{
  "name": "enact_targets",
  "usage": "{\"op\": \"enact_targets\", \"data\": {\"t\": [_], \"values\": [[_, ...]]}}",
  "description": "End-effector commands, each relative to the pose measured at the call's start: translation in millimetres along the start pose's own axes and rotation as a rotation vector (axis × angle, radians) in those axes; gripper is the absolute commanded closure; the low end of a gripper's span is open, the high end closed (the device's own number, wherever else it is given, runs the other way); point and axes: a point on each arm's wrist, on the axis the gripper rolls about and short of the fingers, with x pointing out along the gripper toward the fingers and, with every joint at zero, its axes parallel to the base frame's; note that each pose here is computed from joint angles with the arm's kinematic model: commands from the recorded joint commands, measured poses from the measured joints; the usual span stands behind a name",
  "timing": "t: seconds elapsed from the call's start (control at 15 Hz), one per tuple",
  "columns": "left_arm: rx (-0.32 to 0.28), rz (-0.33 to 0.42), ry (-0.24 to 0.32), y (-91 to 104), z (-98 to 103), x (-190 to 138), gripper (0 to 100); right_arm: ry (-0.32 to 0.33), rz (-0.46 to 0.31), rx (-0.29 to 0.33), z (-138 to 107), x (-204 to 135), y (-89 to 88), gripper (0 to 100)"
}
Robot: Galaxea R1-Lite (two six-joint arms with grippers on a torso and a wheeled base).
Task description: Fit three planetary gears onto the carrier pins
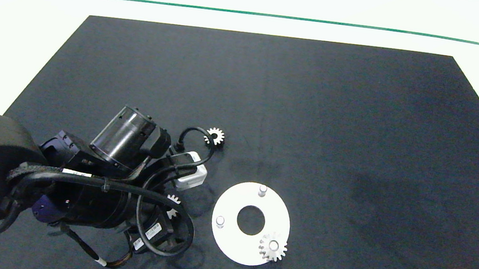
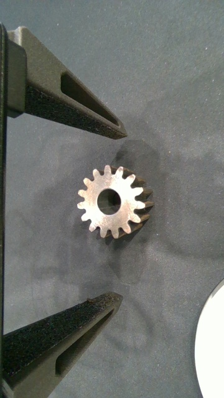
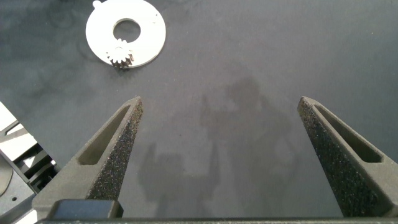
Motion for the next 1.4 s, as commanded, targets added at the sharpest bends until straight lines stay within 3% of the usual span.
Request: {"op": "enact_targets", "data": {"t": [0.07, 1.4], "values": [[0.001, -0.003, 0.009, -1.0, -1, 3, 2, -0.001, -0.001, -0.002, 0, -1, 0.0, 0], [0.019, -0.006, -0.014, -3.1, 10, 11, 43, 0.019, 0.01, -0.016, -3, 4, 2.2, 0]]}}
